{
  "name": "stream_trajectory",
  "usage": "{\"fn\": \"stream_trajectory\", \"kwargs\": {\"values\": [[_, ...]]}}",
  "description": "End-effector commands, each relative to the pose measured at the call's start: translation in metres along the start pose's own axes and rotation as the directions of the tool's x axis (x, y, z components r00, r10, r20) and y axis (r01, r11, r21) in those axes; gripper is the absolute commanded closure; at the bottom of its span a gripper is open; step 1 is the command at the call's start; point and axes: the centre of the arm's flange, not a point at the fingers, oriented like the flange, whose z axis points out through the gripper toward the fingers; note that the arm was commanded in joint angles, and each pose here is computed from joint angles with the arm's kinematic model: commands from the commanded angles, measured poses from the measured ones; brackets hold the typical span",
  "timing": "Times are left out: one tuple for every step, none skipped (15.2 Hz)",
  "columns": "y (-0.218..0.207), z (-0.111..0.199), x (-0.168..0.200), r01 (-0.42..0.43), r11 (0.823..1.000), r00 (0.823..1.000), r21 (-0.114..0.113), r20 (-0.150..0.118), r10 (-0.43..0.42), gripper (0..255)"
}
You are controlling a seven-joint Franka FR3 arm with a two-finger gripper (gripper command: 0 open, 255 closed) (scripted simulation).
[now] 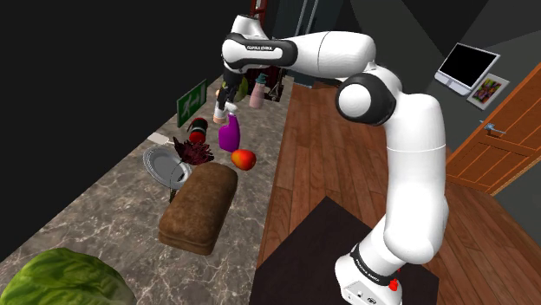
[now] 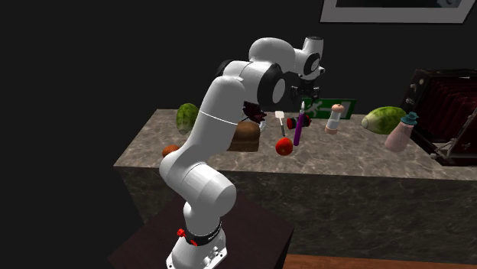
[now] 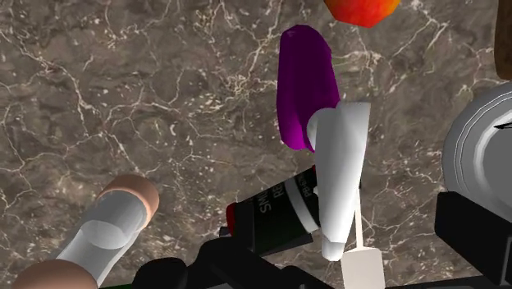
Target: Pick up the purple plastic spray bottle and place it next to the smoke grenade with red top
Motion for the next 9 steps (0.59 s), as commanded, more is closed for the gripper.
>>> {"fn": "stream_trajectory", "kwargs": {"values": [[0.0,-0.021,0.0,0.0,1.0,1.0,0.0,0.0,0.0,0],[0.0,-0.034,0.0,0.0,1.0,1.0,0.0,0.0,0.0,0],[0.0,-0.045,0.0,0.0,1.0,1.0,0.0,0.0,0.0,0],[0.0,-0.045,0.0,0.0,1.0,1.0,0.0,0.0,0.0,0],[0.0,-0.045,0.0,0.0,1.0,1.0,0.0,0.0,0.0,0],[0.0,-0.045,0.0,0.0,1.0,1.0,0.0,0.0,0.0,0],[0.0,-0.045,0.0,0.0,1.0,1.0,0.0,0.0,0.0,0],[0.0,-0.045,0.0,0.0,1.0,1.0,0.0,0.0,0.0,0],[0.0,-0.045,0.0,0.0,1.0,1.0,0.0,0.0,0.0,0]]}}
